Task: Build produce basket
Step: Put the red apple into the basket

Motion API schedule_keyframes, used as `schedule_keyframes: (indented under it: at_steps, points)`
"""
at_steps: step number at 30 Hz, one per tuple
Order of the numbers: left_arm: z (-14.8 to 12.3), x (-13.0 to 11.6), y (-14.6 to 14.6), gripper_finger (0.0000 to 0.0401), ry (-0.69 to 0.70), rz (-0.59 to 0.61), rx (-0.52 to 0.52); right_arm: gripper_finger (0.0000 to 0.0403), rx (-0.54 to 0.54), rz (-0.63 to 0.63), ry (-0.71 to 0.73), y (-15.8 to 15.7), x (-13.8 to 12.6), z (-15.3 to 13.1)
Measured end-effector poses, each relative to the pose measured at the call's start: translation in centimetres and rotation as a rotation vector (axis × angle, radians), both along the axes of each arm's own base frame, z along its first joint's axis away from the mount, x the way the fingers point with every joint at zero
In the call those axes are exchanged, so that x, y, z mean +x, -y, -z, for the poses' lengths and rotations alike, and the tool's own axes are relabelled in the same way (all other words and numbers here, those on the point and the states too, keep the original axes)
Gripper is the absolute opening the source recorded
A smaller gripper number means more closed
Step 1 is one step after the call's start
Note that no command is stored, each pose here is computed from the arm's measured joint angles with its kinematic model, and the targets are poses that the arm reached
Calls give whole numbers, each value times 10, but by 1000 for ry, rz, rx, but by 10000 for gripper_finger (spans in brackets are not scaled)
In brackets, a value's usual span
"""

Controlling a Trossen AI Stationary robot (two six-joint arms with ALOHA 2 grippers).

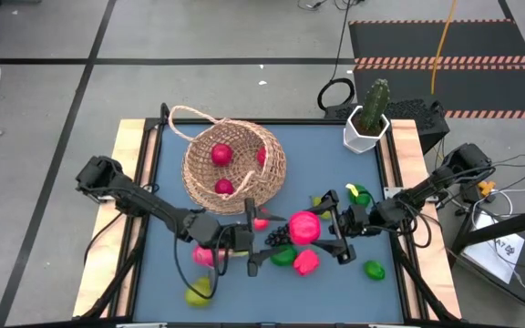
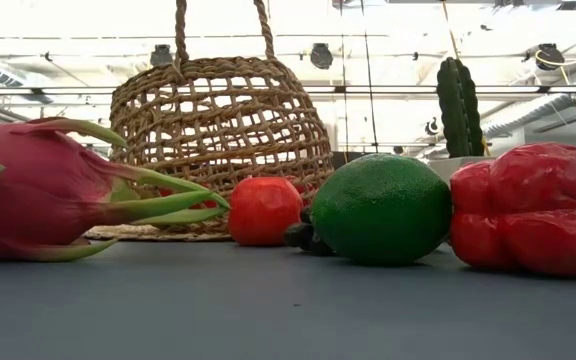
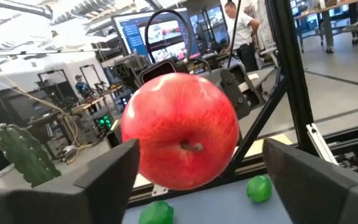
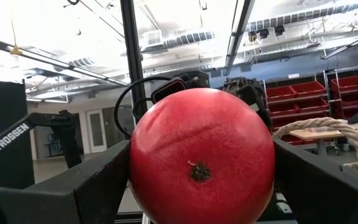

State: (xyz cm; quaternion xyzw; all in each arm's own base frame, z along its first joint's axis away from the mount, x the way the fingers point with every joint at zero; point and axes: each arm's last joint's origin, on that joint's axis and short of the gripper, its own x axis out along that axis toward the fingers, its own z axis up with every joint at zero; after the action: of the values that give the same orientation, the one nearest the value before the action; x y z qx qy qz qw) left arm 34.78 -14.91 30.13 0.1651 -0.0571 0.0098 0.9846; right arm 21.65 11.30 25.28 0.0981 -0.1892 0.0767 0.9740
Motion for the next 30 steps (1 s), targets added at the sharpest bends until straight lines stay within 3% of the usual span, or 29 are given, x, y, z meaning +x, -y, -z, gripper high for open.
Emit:
schedule_keyframes:
  at_steps: [5, 11, 30]
  points:
    - [0, 1, -3, 268, -1, -8, -5, 357, 5, -1, 3, 0, 0, 0]
    - [2, 6, -13, 223, -15, -31, -63, 357, 8, 4, 3, 0, 0, 0]
    - [2, 5, -11, 191, -26, 4, -20, 357, 12, 16, -2, 1, 0, 0]
